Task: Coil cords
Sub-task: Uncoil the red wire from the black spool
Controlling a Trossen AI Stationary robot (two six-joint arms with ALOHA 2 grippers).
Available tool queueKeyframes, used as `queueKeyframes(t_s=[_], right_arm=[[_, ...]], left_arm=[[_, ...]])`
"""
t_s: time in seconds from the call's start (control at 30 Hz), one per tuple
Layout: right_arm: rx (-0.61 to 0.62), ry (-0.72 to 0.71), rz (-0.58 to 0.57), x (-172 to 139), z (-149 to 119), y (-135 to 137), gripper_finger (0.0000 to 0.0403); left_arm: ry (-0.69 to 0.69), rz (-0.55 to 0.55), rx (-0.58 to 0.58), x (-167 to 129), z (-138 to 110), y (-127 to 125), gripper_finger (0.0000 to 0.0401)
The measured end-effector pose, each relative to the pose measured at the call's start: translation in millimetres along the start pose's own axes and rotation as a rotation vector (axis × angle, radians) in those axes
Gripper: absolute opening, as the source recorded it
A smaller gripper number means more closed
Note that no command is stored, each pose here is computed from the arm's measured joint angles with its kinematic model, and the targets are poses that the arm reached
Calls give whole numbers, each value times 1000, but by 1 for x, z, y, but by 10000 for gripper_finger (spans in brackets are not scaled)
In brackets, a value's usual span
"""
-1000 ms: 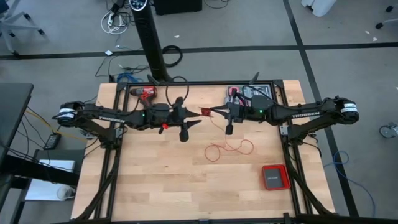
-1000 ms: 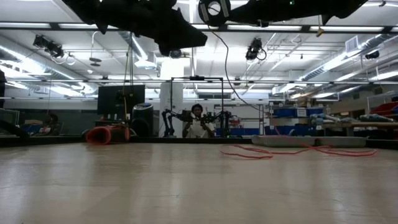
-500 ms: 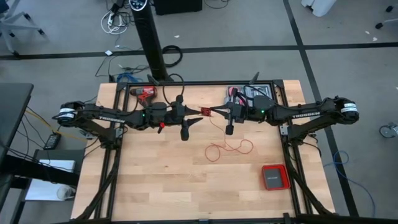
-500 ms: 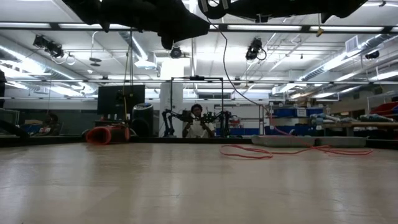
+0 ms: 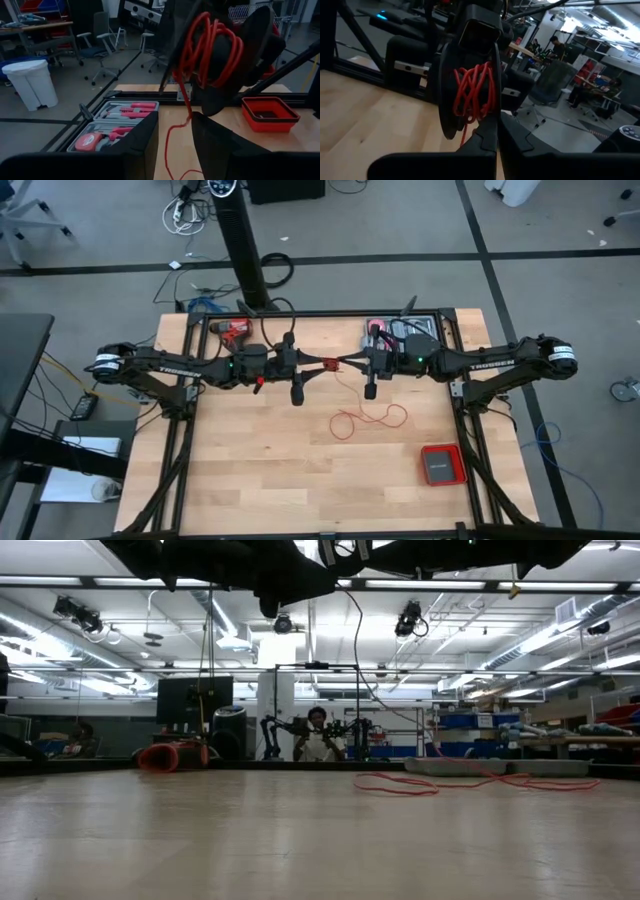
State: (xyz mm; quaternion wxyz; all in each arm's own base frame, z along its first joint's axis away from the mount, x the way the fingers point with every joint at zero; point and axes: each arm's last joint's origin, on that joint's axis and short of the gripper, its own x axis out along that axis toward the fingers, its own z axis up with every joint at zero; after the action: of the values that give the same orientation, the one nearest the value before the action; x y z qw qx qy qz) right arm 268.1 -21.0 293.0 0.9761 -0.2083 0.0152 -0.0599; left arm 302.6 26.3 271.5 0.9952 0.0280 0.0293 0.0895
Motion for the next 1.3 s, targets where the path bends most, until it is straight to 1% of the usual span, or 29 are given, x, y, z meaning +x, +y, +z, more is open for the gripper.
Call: queueKeyframes(t_s=[0.2,0.33,0.47,0.57,0.63,0.7,0.77,0.87,1.0,1.2,1.3], right_arm=[[-1,10,9,0,-1,1,0],[-1,-2,51,0,-1,2,0],[-1,-2,51,0,-1,2,0],[-1,5,48,0,-2,1,0],[0,17,49,0,-4,0,0],[1,24,56,0,-5,0,0],[1,31,58,0,-6,0,0],[3,38,59,0,-6,0,0],[-2,53,25,-1,-6,-2,0],[-6,123,2,-4,-10,-3,0],[-8,153,8,-5,-13,-2,0]], left_arm=[[-7,3,-1,0,1,0,121],[-8,2,-1,0,1,0,121],[-8,1,14,0,1,0,119],[-8,-12,41,0,1,0,99],[-8,-16,48,0,1,-1,70],[-5,-15,48,0,0,0,27],[-3,-18,49,0,0,0,10],[9,-21,69,0,-1,0,4],[46,-32,76,-1,-4,-1,2],[89,-39,80,-12,2,0,1],[94,-38,82,-18,7,1,1]])
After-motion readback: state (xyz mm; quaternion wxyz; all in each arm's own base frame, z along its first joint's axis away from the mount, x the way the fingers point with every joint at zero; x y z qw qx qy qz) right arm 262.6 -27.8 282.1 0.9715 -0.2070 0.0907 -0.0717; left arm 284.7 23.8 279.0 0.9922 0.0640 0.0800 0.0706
